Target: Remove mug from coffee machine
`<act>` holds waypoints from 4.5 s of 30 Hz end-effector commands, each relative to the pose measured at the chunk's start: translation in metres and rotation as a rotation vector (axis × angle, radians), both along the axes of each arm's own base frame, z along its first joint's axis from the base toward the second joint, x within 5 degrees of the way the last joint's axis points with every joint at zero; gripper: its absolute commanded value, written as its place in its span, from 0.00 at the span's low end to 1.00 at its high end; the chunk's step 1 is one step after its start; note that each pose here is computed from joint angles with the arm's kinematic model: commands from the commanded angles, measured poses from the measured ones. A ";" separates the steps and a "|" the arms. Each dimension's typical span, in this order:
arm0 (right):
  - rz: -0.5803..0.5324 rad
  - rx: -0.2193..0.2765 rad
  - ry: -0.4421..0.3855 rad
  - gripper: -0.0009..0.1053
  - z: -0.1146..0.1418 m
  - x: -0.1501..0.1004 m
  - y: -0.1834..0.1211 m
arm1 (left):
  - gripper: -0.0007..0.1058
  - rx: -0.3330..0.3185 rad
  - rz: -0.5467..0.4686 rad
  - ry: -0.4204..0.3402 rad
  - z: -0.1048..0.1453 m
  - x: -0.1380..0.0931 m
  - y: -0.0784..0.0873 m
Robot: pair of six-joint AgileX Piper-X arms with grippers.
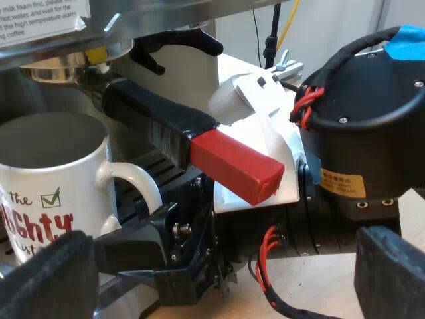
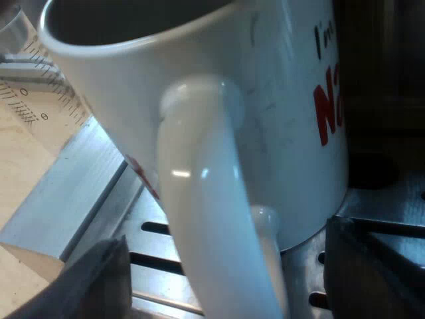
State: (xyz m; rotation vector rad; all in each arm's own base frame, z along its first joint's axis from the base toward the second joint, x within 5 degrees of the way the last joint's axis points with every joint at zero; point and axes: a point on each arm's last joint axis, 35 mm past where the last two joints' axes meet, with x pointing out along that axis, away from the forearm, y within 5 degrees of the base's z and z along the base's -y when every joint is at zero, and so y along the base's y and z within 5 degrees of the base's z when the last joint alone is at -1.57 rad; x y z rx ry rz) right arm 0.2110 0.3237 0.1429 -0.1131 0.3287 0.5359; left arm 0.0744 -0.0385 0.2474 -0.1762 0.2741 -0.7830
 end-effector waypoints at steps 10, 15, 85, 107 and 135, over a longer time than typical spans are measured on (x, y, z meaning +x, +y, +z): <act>-0.008 0.021 -0.012 0.22 0.005 0.003 0.001 | 0.75 -0.005 -0.017 -0.018 0.002 0.000 -0.001; -0.010 0.017 -0.015 0.02 0.005 0.003 0.001 | 0.75 -0.005 -0.017 -0.018 0.002 0.000 -0.001; -0.087 -0.259 -0.060 0.01 0.044 -0.086 -0.094 | 0.75 -0.026 -0.250 -0.011 0.002 -0.009 -0.012; -0.309 -0.285 -0.036 0.01 0.067 -0.104 -0.145 | 0.75 -0.027 -0.502 -0.008 0.003 -0.013 -0.035; -0.421 -0.397 0.076 0.01 0.032 -0.092 -0.184 | 0.75 0.004 -0.613 0.071 -0.008 0.005 -0.066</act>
